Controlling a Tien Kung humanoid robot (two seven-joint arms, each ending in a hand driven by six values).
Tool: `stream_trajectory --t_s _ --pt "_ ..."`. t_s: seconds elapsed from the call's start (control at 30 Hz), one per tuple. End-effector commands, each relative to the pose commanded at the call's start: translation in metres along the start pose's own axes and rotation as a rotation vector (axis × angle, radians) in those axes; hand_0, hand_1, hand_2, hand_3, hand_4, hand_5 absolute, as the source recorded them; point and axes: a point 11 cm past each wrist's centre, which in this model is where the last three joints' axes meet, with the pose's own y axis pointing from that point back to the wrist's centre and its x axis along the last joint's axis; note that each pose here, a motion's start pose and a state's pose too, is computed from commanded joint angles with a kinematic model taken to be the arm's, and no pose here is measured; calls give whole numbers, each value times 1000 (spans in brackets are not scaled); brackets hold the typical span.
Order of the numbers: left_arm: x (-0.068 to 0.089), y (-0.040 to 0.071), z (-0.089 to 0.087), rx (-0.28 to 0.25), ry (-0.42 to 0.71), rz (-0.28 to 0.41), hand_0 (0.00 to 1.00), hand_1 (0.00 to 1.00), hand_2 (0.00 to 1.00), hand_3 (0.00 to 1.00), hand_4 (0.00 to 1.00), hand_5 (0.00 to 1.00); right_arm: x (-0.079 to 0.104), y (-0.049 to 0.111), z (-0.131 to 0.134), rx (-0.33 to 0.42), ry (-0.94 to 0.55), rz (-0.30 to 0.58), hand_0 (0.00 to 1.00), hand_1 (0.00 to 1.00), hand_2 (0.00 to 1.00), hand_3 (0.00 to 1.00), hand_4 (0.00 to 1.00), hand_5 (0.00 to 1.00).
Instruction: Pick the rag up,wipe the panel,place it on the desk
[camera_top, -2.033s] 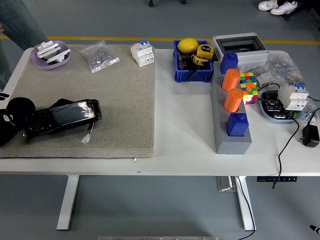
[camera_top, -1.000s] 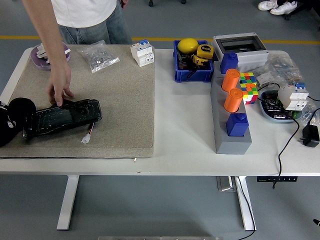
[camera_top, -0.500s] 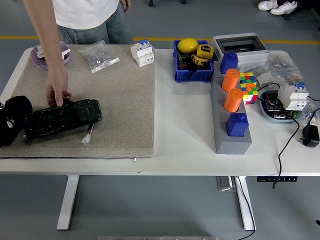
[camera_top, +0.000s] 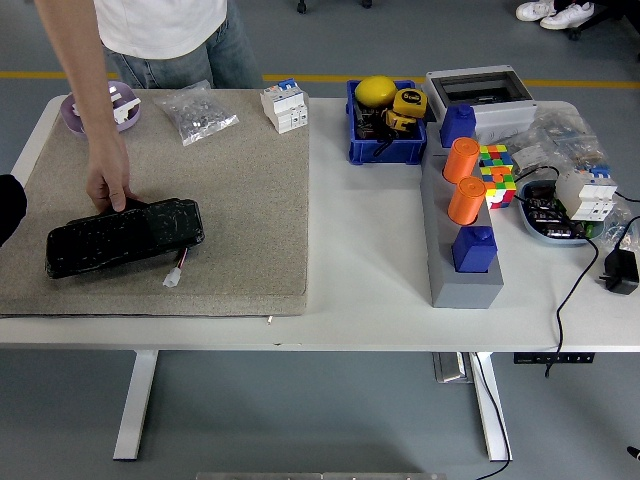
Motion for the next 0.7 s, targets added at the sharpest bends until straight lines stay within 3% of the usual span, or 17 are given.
stream_trajectory --t_s 0.17,0.37,0.7 --pt "-4 18 2 11 24 -5 228 140 549 429 50 2 1 0 4 -9 -6 -2 770 664 715 704 998 640" --pt "-15 38 20 -34 78 -19 228 140 554 433 54 2 1 -1 5 -10 -10 -4 770 666 715 705 998 642" --pt "-37 51 36 -72 119 -51 226 133 553 436 50 2 1 0 3 -7 -9 -2 770 665 715 707 998 646"
